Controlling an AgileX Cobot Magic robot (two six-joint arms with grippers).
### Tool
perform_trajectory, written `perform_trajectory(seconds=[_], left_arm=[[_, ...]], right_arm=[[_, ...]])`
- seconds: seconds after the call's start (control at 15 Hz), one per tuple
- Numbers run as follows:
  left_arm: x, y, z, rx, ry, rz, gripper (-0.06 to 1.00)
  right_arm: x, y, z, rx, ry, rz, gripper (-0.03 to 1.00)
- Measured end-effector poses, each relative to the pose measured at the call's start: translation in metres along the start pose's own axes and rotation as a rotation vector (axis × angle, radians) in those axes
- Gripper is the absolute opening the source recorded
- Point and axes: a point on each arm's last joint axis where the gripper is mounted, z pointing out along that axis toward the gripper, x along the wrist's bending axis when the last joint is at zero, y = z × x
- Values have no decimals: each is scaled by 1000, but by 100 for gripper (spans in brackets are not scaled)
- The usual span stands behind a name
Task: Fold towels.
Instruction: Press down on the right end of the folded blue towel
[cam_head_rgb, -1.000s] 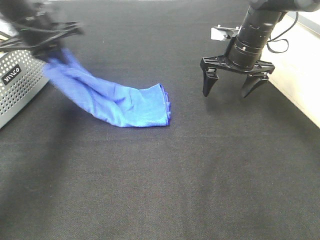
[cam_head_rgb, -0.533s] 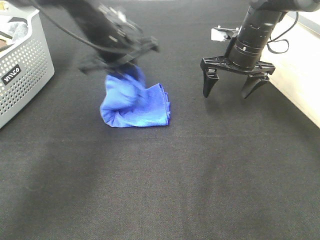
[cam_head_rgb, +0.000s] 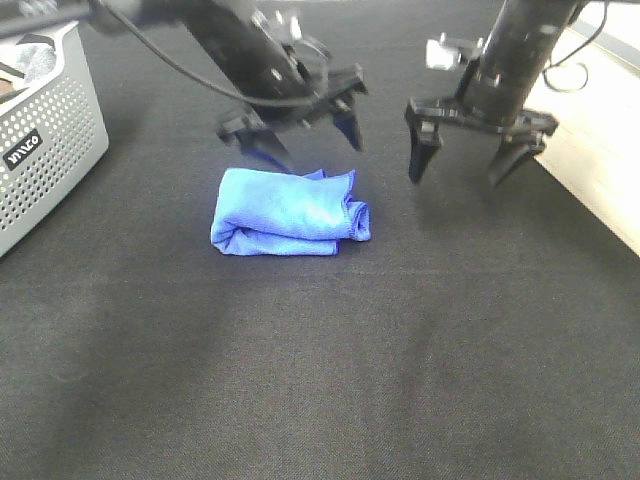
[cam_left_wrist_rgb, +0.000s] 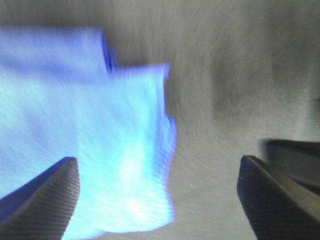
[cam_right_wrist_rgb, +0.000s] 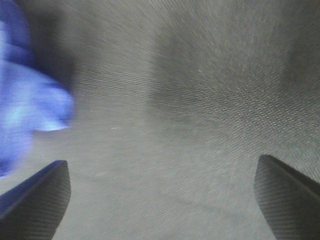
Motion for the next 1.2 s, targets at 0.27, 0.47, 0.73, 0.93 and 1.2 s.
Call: perform_trajectory(seconds=[0.27,0.47,0.73,0.93,1.2], left_arm=[[49,31,-63,-70,143,12,82],[82,41,-92,-84,187,-49,82],[105,45,-101,-67,220,-90,82],[105,45,-101,-68,223,-88,82],[105,45,-101,-67,222,-89,82]], right_arm=[[43,-1,-6,-15,322,-32,93],[109,-8,-5,-87,549,-161,93],[145,-8,21,-130,708,-130,93],[133,-11,83,-21,705,-63,93],[106,-6,100,13,696,-8,93]])
